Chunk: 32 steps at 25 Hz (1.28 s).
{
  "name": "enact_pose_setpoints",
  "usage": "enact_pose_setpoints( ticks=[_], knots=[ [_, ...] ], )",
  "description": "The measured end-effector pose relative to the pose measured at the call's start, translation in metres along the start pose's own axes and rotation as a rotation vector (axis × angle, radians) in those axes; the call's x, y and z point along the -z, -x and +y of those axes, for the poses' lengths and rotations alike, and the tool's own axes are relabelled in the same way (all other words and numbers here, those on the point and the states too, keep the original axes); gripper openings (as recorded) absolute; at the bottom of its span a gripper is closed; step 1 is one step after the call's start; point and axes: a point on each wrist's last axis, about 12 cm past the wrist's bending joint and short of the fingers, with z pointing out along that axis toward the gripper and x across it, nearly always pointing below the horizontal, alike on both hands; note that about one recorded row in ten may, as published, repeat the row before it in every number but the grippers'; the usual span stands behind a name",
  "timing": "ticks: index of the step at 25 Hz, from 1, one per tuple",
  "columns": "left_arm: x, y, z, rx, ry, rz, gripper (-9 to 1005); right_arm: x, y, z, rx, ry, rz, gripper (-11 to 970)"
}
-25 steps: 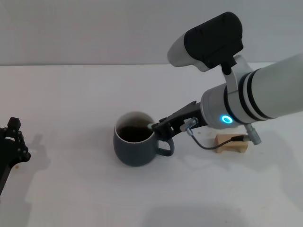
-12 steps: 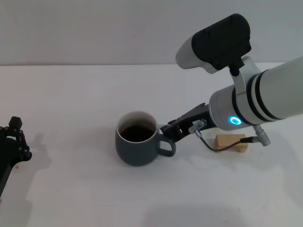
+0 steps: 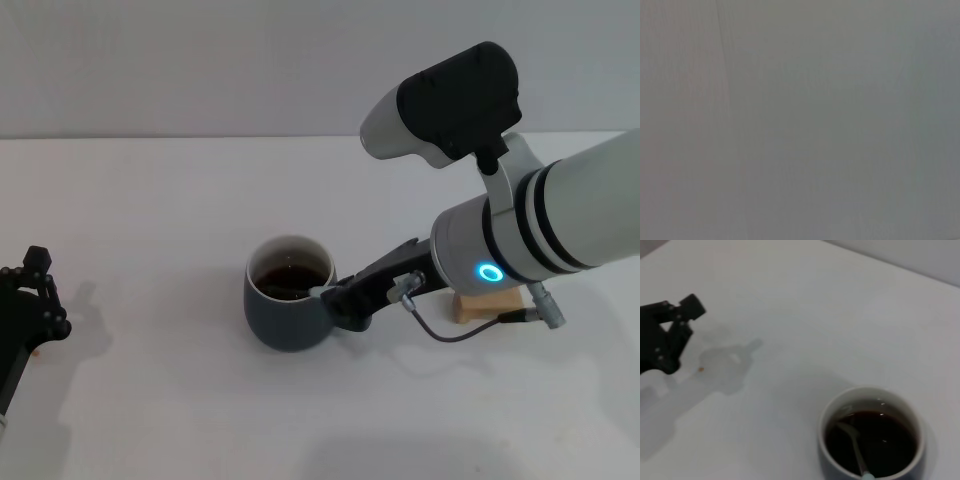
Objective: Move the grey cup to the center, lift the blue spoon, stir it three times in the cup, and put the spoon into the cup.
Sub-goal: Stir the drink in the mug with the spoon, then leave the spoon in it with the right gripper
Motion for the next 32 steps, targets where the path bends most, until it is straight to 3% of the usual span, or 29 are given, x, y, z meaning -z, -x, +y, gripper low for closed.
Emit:
enact_pose_setpoints(
  ticks=[14, 32],
  knots=[
    [0.0, 0.0, -0.002, 0.005, -0.004, -0.002, -1, -0.005, 0.006, 0.005, 0.013, 0.021, -0.031, 159],
    [-0.001, 0.0, 0.0, 0.003, 0.003, -0.002, -2, -0.007, 0.015, -0.019, 0.006, -0.028, -0.065, 158]
  ],
)
